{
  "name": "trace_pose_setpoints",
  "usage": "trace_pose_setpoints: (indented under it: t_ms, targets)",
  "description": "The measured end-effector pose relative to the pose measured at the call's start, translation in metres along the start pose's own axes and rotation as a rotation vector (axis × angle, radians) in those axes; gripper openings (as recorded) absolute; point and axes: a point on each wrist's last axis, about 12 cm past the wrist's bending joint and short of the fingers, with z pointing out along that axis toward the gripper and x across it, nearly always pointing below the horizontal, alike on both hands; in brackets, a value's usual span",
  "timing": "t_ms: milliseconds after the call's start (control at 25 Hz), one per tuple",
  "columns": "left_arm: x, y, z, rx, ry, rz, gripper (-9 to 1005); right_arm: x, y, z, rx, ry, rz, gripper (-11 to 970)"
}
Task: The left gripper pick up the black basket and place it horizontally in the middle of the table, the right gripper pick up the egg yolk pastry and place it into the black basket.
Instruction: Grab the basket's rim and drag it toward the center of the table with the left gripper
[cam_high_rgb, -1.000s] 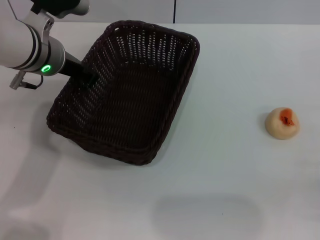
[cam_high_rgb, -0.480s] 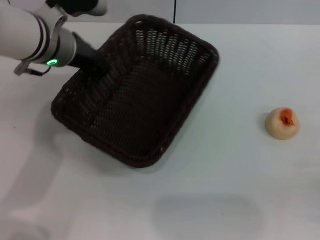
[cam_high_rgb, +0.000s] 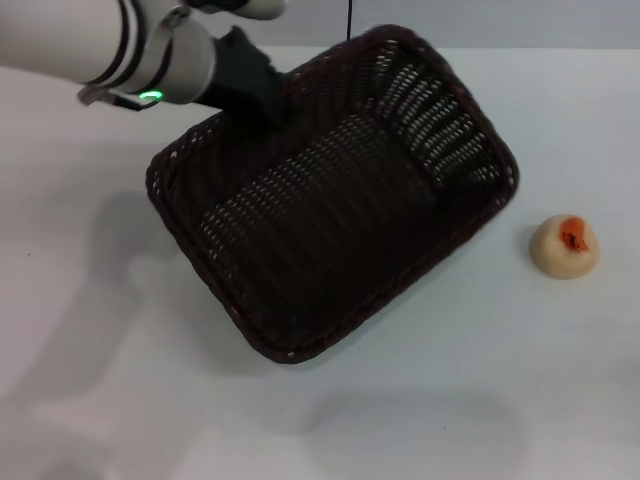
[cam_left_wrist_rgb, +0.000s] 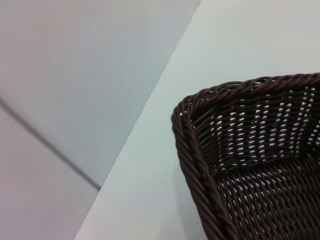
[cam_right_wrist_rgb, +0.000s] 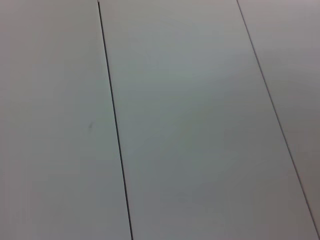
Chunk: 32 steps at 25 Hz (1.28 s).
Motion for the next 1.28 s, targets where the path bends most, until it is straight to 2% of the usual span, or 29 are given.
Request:
trace_pose_setpoints:
  t_ms: [80, 280, 520, 840, 1280]
  targets:
    - [-0.01, -0.001, 0.003, 0.041, -0.033, 0.046, 278, 0.0, 0.001, 0.0, 0.001, -0.001, 0.004, 758]
    - [-0.02, -0.006, 0.009, 0.104, -0.071, 0.113, 252, -0.001, 0.001, 0.0, 0.0, -0.006, 0.004, 756]
    - [-0.026, -0.009, 0.018, 0.166, -0.078, 0.157, 221, -0.001, 0.0, 0.0, -0.001, -0.009, 0.004, 753]
    - [-0.033, -0.02, 0.023, 0.284, -0.129, 0.24, 234, -0.001, 0.0, 0.0, -0.001, -0.009, 0.003, 749]
    - [-0.035, -0.021, 0.03, 0.299, -0.133, 0.309, 252, -0.001, 0.0, 0.0, -0.003, -0.009, 0.001, 744]
